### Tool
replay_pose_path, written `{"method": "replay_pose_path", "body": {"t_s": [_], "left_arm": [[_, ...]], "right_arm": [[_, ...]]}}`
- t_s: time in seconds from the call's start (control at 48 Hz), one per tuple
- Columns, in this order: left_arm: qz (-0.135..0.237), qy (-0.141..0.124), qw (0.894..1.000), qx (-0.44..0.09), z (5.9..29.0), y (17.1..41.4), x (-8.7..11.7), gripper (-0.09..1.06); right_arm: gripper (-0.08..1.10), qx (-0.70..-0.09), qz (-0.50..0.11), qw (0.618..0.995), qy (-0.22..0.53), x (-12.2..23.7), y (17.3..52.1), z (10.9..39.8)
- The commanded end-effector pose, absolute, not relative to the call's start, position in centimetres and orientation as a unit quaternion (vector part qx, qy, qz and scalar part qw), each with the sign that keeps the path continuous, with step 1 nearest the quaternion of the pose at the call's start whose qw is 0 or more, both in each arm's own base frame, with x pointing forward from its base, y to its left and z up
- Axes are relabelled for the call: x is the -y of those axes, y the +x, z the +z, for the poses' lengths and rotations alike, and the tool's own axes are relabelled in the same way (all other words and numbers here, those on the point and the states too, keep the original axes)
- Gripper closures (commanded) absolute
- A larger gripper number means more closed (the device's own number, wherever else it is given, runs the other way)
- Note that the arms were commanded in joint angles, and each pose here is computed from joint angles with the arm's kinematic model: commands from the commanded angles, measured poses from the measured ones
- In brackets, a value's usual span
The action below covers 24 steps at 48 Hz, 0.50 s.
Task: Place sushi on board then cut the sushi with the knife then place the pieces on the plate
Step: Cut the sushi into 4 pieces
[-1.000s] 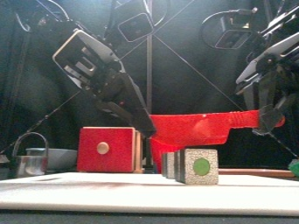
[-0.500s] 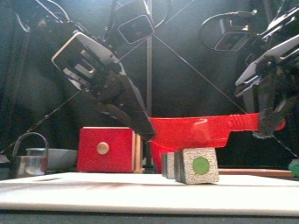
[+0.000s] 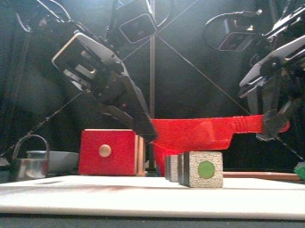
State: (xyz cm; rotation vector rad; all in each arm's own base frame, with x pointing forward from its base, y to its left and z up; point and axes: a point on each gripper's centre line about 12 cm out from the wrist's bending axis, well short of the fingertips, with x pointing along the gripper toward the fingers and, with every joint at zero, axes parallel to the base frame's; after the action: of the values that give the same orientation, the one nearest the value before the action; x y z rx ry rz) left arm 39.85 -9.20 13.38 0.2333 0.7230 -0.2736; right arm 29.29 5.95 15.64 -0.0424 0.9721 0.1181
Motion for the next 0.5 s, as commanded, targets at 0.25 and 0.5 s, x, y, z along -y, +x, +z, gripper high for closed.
{"method": "replay_pose_path", "body": {"t_s": [0.25, 0.5], "left_arm": [[-0.136, 0.118, 0.922, -0.344, 13.7, 40.3, 9.4, 0.63], [-0.137, 0.117, 0.917, -0.355, 12.6, 40.5, 9.6, 0.63]], "right_arm": [[0.62, -0.461, 0.054, 0.886, -0.017, -5.8, 29.9, 15.9], [0.62, -0.47, 0.056, 0.881, -0.015, -6.1, 30.0, 15.0]]}}
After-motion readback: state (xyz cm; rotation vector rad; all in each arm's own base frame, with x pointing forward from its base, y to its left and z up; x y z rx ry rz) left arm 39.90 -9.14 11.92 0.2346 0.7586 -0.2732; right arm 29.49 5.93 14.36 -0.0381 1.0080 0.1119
